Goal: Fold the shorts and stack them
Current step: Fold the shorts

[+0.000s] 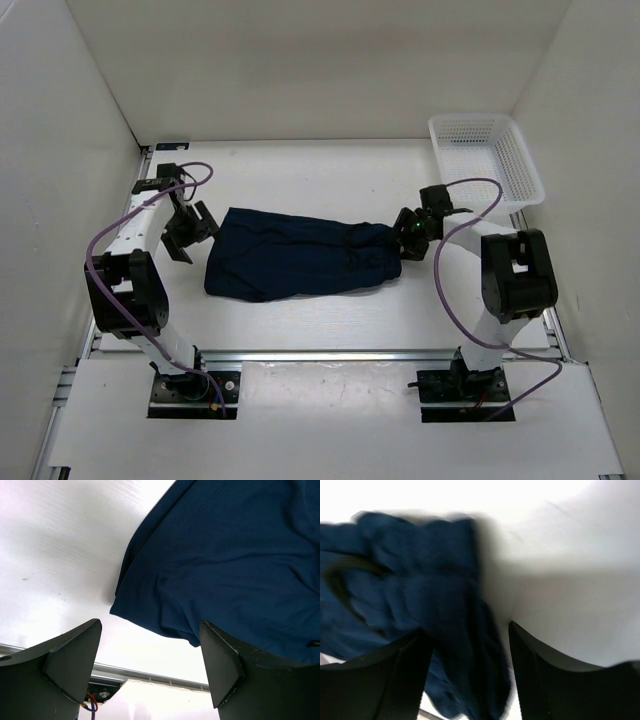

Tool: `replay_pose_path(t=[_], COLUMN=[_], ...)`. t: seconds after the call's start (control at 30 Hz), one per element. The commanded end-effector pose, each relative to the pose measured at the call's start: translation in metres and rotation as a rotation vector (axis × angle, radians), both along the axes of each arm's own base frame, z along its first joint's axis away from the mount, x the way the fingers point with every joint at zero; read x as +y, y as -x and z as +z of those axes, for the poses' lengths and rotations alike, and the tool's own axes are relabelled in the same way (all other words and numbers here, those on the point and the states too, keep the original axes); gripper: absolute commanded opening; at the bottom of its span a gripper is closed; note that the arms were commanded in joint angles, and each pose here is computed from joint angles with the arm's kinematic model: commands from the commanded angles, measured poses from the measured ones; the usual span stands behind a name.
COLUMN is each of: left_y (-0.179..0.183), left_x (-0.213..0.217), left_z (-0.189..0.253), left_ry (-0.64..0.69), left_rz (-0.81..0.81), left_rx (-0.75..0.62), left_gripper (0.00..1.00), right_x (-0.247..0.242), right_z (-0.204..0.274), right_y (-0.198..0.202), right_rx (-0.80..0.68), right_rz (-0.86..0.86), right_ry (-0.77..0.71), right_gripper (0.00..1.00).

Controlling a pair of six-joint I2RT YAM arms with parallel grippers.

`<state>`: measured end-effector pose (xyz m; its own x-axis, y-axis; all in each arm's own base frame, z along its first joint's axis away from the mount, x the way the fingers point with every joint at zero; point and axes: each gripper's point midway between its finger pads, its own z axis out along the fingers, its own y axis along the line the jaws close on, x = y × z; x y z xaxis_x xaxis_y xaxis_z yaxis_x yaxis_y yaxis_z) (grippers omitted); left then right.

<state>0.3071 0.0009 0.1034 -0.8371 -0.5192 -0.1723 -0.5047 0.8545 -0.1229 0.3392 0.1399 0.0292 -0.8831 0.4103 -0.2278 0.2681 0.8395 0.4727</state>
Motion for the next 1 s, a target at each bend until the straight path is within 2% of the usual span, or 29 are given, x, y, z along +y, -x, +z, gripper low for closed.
replay_pose_path(t=[0.0, 0.07, 0.17, 0.2, 0.27, 0.3, 0.5, 0.63, 0.77, 0.97], left_y=[0.002, 0.000, 0.000, 0.000, -0.003, -0.003, -0.011, -0.024, -0.030, -0.032], left_x=[0.002, 0.002, 0.004, 0.004, 0.004, 0.004, 0.011, 0.016, 0.005, -0.010], left_z=[0.016, 0.019, 0.019, 0.016, 0.013, 0.008, -0.009, -0.011, -0.014, -0.017], left_ry=[-0.020, -0.021, -0.030, -0.029, -0.029, -0.027, -0.063, -0.084, -0.040, -0.019], left_rz=[-0.001, -0.001, 0.001, 0.001, 0.001, 0.001, 0.008, 0.013, 0.003, -0.025], left_rx=[-0.043, -0.052, -0.052, -0.041, -0.041, -0.024, 0.022, 0.024, 0.019, 0.017], left_gripper=[0.90, 0.90, 0.90, 0.90, 0.90, 0.90, 0.90, 0.90, 0.90, 0.90], right_x=[0.011, 0.016, 0.029, 0.028, 0.025, 0.022, 0.006, -0.019, -0.046, -0.051], right_z=[-0.020, -0.031, -0.036, -0.037, -0.038, -0.040, -0.014, 0.014, 0.038, 0.088], right_y=[-0.006, -0.009, -0.007, -0.007, -0.011, -0.010, -0.026, -0.029, -0.024, -0.036], right_rx=[0.017, 0.034, 0.026, 0.025, 0.012, 0.017, -0.027, -0.032, 0.006, -0.055], right_rz=[0.096, 0.097, 0.123, 0.119, 0.109, 0.101, 0.073, 0.070, 0.091, 0.095], right_ry=[0.051, 0.031, 0.012, 0.020, 0.039, 0.057, 0.161, 0.304, 0.457, 0.534], right_gripper=[0.65, 0.59, 0.43, 0.30, 0.14, 0.02, 0.00, 0.00, 0.00, 0.00])
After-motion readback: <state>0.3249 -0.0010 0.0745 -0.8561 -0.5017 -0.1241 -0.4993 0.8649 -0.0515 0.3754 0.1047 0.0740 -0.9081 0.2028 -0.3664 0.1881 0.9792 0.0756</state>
